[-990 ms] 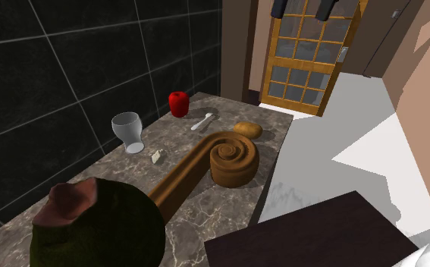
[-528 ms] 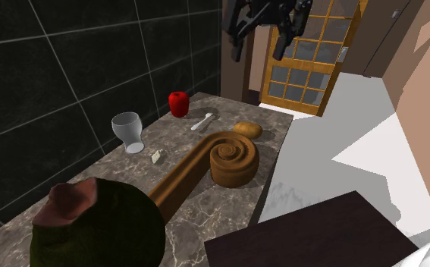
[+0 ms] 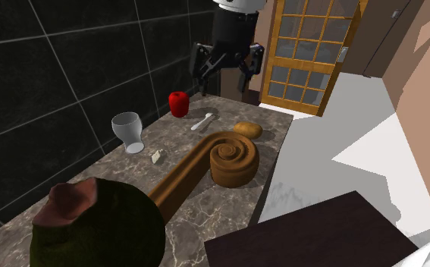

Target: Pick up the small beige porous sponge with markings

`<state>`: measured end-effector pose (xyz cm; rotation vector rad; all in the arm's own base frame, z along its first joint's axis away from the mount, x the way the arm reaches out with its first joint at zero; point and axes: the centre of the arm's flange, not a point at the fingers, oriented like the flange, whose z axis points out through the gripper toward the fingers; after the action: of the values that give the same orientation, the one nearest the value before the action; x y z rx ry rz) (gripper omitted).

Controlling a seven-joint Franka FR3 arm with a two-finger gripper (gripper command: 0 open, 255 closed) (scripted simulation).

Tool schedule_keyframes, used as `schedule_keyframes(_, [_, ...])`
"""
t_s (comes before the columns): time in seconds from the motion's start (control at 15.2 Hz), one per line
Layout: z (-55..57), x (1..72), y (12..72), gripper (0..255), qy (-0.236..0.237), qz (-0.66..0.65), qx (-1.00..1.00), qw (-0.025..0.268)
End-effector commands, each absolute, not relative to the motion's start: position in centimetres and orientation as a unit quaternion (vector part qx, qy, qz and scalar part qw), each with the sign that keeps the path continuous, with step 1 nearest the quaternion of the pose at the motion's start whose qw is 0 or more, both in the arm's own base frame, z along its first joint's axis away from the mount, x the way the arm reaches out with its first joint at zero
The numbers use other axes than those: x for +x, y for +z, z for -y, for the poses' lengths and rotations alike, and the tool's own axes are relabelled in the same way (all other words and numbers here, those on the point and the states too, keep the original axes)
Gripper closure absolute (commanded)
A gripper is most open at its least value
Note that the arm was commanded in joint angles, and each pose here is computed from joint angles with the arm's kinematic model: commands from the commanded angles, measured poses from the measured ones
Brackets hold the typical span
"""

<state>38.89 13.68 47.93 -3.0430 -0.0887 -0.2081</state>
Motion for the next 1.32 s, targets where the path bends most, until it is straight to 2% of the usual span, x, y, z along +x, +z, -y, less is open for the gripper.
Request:
schedule_keyframes(0.0, [-15.0, 40.0, 45.9, 0, -0.071, 0.028, -0.996, 0.046])
schedule_keyframes(1.25, [-27.7, 50.6, 27.5, 0, -0.085, 0.017, -0.995, 0.054])
